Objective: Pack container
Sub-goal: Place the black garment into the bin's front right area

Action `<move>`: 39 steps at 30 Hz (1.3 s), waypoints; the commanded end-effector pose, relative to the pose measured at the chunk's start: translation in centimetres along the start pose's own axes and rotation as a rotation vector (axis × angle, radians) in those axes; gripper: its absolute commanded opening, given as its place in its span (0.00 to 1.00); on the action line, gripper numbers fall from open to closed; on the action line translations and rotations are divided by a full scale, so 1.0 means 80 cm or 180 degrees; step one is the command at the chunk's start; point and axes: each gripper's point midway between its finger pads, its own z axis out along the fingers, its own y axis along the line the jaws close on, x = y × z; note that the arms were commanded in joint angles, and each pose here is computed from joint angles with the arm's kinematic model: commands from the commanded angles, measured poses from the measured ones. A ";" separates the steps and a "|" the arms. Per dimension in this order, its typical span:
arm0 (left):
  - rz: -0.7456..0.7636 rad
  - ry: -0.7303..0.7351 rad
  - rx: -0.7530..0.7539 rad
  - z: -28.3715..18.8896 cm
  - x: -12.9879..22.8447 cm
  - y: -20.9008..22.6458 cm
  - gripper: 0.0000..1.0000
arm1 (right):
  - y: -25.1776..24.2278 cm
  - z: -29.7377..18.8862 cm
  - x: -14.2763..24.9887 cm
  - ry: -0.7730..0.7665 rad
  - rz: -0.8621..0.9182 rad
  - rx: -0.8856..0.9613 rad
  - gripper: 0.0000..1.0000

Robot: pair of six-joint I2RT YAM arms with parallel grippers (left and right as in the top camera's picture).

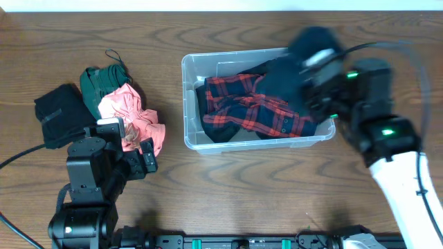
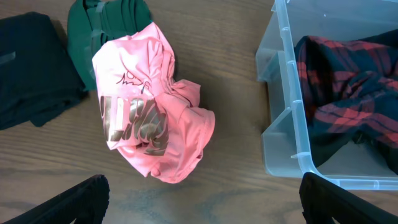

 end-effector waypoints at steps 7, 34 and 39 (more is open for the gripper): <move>-0.0035 -0.0048 0.0032 -0.005 -0.007 -0.002 0.98 | 0.124 0.057 0.002 0.0178 -0.1865 -0.0791 0.01; -0.0036 -0.0036 0.0030 -0.005 -0.006 -0.002 0.98 | 0.114 0.089 -0.042 0.0108 -0.1666 -0.0137 0.99; -0.0036 -0.0036 0.0030 -0.005 -0.006 -0.002 0.98 | 0.099 0.077 -0.082 -0.0269 -0.1339 0.0068 0.60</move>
